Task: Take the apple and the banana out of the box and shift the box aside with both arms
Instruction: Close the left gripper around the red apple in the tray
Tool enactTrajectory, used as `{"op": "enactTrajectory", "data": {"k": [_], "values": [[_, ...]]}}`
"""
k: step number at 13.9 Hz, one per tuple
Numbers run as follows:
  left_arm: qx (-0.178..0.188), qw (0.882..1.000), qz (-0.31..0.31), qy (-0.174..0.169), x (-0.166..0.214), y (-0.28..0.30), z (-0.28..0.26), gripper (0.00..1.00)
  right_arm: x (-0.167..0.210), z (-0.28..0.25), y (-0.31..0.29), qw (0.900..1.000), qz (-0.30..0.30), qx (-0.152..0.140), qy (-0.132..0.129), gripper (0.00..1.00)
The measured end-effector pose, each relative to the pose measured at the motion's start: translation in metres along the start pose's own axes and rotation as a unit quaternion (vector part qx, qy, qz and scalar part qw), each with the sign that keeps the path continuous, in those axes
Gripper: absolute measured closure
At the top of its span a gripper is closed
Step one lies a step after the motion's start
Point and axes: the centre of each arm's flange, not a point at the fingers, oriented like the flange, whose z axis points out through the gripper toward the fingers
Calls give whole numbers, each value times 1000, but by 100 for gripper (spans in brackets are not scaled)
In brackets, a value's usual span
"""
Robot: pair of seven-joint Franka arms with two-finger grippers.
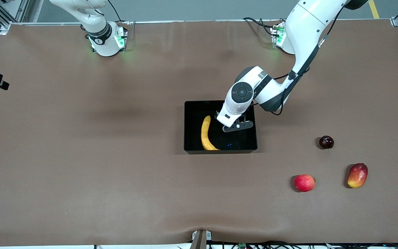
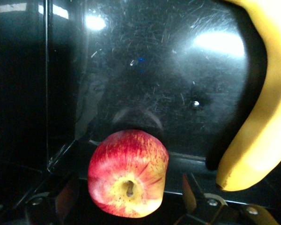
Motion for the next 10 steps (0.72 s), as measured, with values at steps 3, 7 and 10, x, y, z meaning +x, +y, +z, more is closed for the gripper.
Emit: {"op": "enactTrajectory", "data": {"k": [3, 7, 10], "values": [[1, 1000, 2, -1, -5, 5, 3, 20, 0, 0, 1, 1000, 1, 0, 0, 0], [-6, 1000, 2, 7, -2, 11, -7, 36, 0, 0, 2, 1000, 2, 0, 0, 0], [-2, 1000, -2, 14, 13, 18, -43, 36, 0, 0, 2, 1000, 2, 0, 0, 0]]}}
